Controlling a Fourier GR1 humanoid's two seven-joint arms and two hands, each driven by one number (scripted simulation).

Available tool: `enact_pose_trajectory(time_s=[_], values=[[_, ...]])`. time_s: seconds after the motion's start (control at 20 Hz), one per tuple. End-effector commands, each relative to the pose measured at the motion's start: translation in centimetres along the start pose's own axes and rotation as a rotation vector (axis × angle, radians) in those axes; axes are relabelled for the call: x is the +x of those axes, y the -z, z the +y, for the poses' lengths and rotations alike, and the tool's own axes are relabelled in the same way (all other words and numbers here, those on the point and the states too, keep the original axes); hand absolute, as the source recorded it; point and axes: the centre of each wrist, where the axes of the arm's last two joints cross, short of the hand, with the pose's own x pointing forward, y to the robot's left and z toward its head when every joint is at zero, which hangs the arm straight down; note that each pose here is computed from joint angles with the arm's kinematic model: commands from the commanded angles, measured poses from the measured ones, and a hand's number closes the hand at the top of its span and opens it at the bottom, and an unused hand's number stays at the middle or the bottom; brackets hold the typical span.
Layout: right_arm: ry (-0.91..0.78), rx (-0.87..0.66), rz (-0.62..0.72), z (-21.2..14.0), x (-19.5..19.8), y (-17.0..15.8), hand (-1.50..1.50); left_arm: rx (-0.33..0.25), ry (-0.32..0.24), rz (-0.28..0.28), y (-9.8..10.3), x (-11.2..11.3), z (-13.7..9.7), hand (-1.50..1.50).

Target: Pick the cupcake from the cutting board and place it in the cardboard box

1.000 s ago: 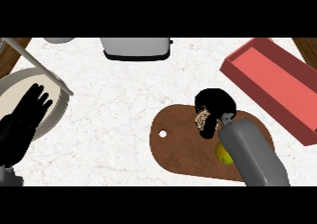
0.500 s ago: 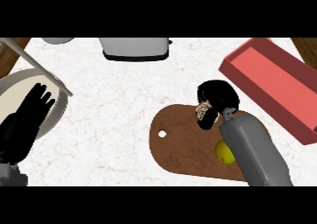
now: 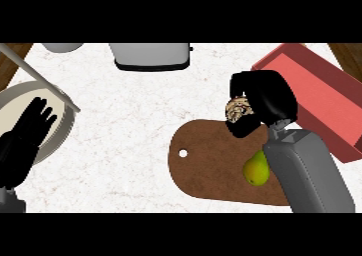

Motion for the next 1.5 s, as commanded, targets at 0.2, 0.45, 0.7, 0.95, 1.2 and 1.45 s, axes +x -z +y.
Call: enact_pose_trajectory(time_s=[0.2,0.45,0.7,0.95,1.2,1.45], values=[[0.023,-0.289,0.175,-9.0,0.6,-2.8,1.50,-0.024,-0.001,0.003,-0.5,-0.2,-0.3,0.00],[0.039,-0.368,0.275,-11.7,-2.8,-1.8,1.50,-0.023,0.002,-0.004,0.1,0.5,-0.6,0.00],[0.055,-0.359,0.314,-12.5,-5.4,-1.0,1.50,-0.032,0.008,-0.012,0.5,-0.6,-0.7,0.00],[-0.011,-0.312,0.317,-11.0,-10.9,0.4,1.50,-0.033,-0.001,-0.006,0.6,-0.1,-1.4,0.00],[0.000,-0.364,0.298,-10.2,-13.8,1.8,1.50,-0.026,0.011,0.016,0.5,0.8,-0.6,0.00],[0.036,-0.322,0.285,-7.9,-15.1,4.5,1.50,-0.032,0.003,-0.005,-0.2,1.4,-1.6,0.00]])
